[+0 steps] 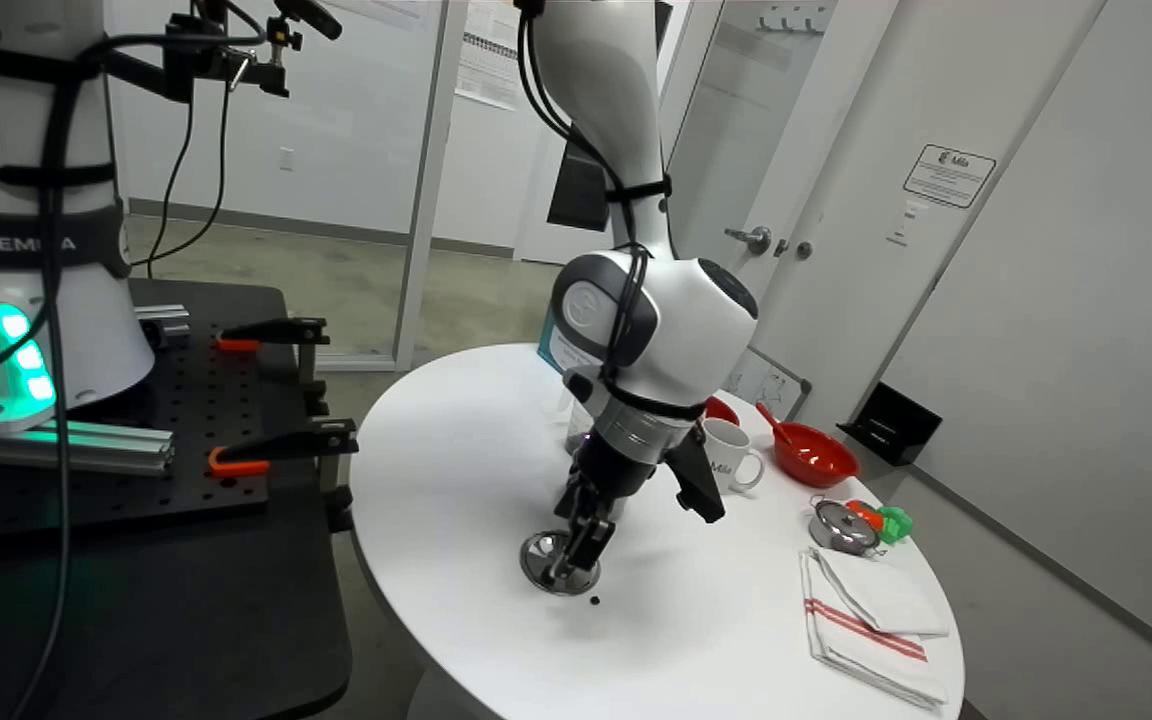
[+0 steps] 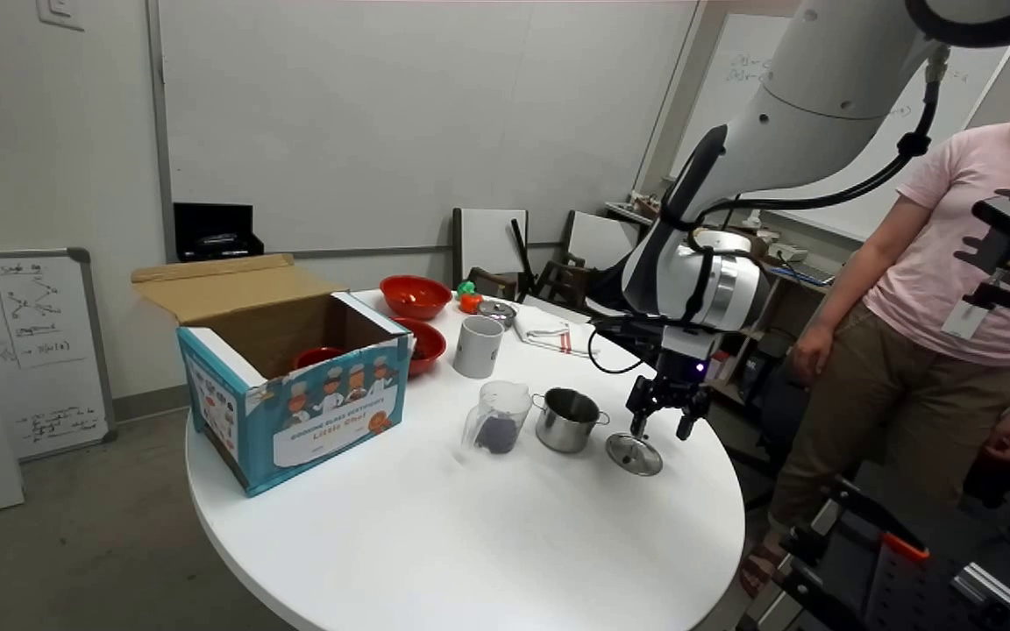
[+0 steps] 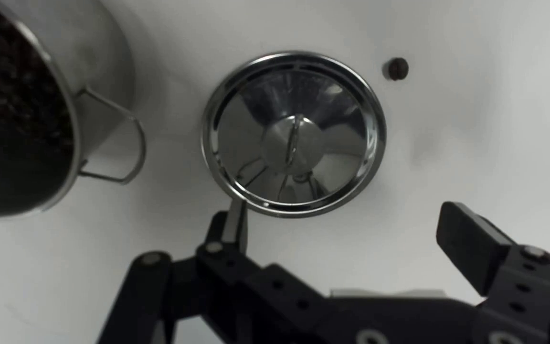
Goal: Remove the lid from the pot and put some of the object from the measuring cup into the pot, and put the lid back on
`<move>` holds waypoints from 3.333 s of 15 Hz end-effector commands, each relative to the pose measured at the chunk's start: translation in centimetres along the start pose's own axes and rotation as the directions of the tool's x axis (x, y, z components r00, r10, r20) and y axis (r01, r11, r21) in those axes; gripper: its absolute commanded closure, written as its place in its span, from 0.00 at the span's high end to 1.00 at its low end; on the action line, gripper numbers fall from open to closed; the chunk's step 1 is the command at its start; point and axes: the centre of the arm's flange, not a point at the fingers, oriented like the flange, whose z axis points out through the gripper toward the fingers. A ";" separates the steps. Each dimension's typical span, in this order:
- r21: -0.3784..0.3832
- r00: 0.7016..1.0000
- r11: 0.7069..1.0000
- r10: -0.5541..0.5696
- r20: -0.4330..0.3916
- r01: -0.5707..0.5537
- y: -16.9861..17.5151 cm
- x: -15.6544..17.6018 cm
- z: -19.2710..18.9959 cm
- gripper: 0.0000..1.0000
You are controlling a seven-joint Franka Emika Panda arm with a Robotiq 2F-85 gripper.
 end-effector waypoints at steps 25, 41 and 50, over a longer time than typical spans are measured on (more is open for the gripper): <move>0.012 0.997 0.998 -0.066 -0.025 0.067 1.7 -1.7 0.7 0.00; 0.204 0.947 0.929 -0.319 0.018 0.309 5.9 -0.9 -10.5 0.01; 0.230 0.775 0.743 -0.624 -0.105 0.629 12.4 -5.9 -12.3 0.01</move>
